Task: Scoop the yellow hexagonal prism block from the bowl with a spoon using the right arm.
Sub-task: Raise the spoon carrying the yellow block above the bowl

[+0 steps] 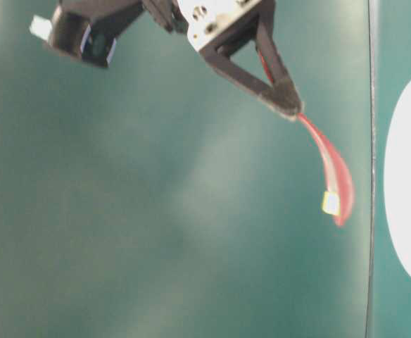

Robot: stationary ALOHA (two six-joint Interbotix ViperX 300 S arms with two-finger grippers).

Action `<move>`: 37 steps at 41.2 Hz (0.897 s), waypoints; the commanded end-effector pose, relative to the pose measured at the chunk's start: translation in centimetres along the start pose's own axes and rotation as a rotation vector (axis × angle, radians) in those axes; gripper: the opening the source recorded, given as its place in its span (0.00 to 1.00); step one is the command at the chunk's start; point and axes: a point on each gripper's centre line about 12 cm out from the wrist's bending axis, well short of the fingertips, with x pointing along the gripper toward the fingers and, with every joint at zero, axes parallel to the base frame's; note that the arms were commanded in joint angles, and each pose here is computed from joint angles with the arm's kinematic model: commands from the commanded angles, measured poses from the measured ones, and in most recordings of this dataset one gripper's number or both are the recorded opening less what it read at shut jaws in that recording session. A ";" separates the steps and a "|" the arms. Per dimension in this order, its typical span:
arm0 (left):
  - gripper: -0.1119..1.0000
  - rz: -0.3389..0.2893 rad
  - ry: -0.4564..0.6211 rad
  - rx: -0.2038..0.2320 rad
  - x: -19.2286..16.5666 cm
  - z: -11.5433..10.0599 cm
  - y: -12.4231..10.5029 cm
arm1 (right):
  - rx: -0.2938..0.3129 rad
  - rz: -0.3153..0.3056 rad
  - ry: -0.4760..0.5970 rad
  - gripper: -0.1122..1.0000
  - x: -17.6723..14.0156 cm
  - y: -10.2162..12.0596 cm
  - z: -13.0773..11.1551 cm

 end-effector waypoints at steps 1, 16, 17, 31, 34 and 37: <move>0.13 0.001 -0.054 0.003 0.3 1.4 0.0 | -0.002 0.000 -0.075 0.32 -1.2 0.3 0.8; 0.13 0.000 -0.098 -0.008 0.5 1.8 0.0 | -0.020 -0.011 -0.186 0.32 -2.9 0.7 -0.6; 0.13 0.000 -0.098 -0.009 0.5 1.8 0.0 | -0.021 -0.011 -0.187 0.32 -2.9 0.7 -0.7; 0.13 0.000 -0.087 -0.017 0.6 1.6 0.0 | -0.025 -0.011 -0.206 0.32 -3.0 0.8 -0.8; 0.13 0.000 -0.087 -0.018 0.6 1.6 0.0 | -0.025 -0.011 -0.210 0.32 -3.0 0.9 -0.7; 0.13 0.000 -0.086 -0.017 0.5 1.6 0.0 | -0.025 -0.015 -0.221 0.32 -3.0 0.8 -0.6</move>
